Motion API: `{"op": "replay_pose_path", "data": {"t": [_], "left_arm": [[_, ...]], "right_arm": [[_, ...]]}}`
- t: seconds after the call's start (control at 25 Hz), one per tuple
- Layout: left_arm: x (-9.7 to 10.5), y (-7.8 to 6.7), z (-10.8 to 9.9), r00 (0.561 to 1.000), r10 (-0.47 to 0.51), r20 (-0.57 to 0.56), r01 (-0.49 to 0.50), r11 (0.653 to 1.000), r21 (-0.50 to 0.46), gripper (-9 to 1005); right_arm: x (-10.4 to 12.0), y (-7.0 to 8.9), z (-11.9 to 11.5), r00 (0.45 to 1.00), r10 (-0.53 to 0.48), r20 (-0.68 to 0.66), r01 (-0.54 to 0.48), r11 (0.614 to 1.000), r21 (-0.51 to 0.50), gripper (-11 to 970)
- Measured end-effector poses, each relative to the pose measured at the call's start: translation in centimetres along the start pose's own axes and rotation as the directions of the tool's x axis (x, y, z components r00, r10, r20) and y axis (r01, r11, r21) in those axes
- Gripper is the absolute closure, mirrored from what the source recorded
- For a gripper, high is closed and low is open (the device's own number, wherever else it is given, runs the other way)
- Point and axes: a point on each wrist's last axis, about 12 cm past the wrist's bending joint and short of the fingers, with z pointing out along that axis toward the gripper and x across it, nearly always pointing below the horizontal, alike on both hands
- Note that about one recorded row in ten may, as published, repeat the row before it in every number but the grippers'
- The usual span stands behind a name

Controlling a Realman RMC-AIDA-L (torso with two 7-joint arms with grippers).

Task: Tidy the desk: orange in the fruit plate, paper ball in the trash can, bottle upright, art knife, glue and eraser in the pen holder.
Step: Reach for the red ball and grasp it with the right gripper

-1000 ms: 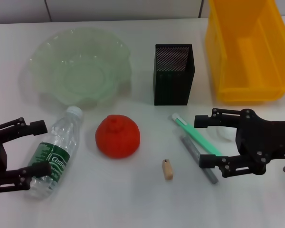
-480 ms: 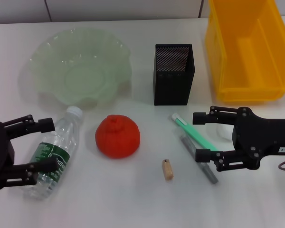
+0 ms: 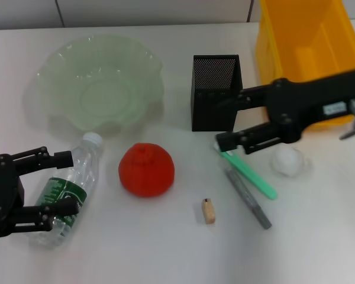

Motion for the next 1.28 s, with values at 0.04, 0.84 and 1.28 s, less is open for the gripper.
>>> {"op": "replay_pose_path", "data": {"t": [0.04, 0.84, 1.28], "left_arm": [[0.0, 0.0, 0.0, 1.0, 0.0, -0.001, 0.0, 1.0, 0.0, 155], [0.6, -0.4, -0.8, 1.0, -0.018, -0.014, 0.018, 1.0, -0.025, 158], [1.0, -0.2, -0.5, 0.999, -0.026, -0.034, 0.024, 0.999, -0.036, 160]], "right_arm": [[-1.1, 0.1, 0.7, 0.998, -0.002, -0.065, 0.003, 1.0, 0.015, 134], [-6.4, -0.2, 14.8, 0.818, -0.036, -0.575, 0.185, 0.962, 0.203, 136], [-5.3, -1.1, 18.0, 0.793, -0.044, -0.607, 0.204, 0.959, 0.198, 279]]}}
